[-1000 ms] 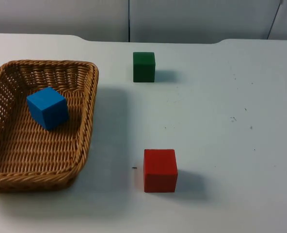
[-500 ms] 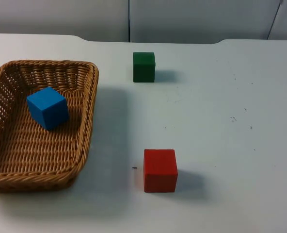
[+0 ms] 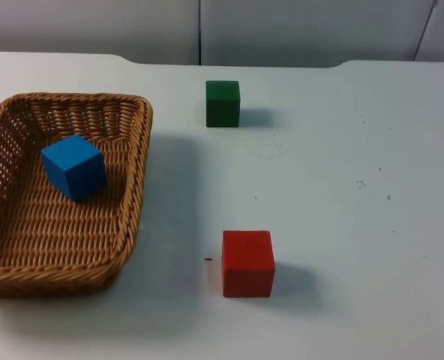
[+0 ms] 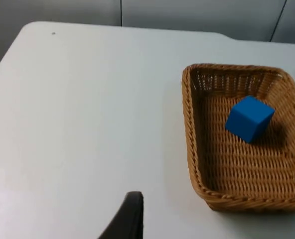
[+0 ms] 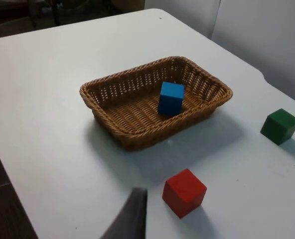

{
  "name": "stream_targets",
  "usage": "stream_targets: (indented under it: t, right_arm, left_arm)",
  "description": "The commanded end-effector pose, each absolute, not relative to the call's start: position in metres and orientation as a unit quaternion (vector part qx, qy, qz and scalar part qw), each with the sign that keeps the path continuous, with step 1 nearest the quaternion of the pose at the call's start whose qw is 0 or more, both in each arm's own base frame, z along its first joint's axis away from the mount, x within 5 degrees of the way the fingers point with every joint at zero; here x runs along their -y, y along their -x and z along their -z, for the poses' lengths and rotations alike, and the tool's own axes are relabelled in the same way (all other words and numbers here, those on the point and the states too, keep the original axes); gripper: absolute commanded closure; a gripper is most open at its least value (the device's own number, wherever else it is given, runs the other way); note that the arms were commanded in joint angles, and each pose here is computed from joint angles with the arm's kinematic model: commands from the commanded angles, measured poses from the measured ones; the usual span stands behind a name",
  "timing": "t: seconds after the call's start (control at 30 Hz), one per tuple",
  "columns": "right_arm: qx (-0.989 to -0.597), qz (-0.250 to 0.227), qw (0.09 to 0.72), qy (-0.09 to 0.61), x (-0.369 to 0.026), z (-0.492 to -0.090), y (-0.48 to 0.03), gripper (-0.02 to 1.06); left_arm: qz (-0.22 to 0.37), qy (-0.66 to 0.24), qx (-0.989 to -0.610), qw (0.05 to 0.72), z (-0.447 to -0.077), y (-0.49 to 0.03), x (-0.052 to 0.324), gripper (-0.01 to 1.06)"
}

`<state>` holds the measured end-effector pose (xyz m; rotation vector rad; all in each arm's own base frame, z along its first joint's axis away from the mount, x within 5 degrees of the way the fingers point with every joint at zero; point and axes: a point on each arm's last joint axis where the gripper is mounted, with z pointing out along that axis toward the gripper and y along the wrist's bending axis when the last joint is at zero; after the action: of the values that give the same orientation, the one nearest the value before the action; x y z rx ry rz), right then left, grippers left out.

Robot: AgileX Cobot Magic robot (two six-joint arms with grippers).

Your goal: Pick up the basket with the left hand and place the blue cube into the basket with the right hand.

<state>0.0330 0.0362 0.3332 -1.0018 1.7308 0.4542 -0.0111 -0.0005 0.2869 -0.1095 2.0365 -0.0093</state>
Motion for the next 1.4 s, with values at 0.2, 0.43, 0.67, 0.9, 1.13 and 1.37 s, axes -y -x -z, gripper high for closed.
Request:
stream_targets:
  t: [0.2,0.43,0.67,0.9,1.13,1.37]
  right_arm:
    - [-0.742,-0.191,0.496,0.409,-0.014,-0.323,-0.017,0.15]
    - [-0.748,-0.192,0.491,0.403,-0.002,-0.318,-0.009,0.15]
    - [-0.754,-0.202,0.492,0.385,0.003,-0.296,-0.006,0.15]
    - [-0.750,-0.214,0.501,0.375,0.007,-0.291,-0.002,0.15]
    - [-0.769,-0.201,0.472,0.382,0.006,-0.280,-0.003,0.15]
    - [-0.770,-0.195,0.471,0.383,0.006,-0.279,-0.004,0.15]
  left_arm:
    - [0.002,0.031,-0.854,0.519,-0.281,0.009,0.001,0.13]
    - [-0.005,0.004,-0.855,0.519,-0.281,0.008,0.002,0.13]
    - [-0.005,0.004,-0.854,0.520,-0.280,0.007,0.002,0.13]
    - [-0.005,0.004,-0.854,0.520,-0.280,0.007,0.002,0.13]
    - [-0.005,0.004,-0.854,0.520,-0.280,0.007,0.002,0.13]
    - [-0.005,0.004,-0.854,0.520,-0.280,0.007,0.002,0.13]
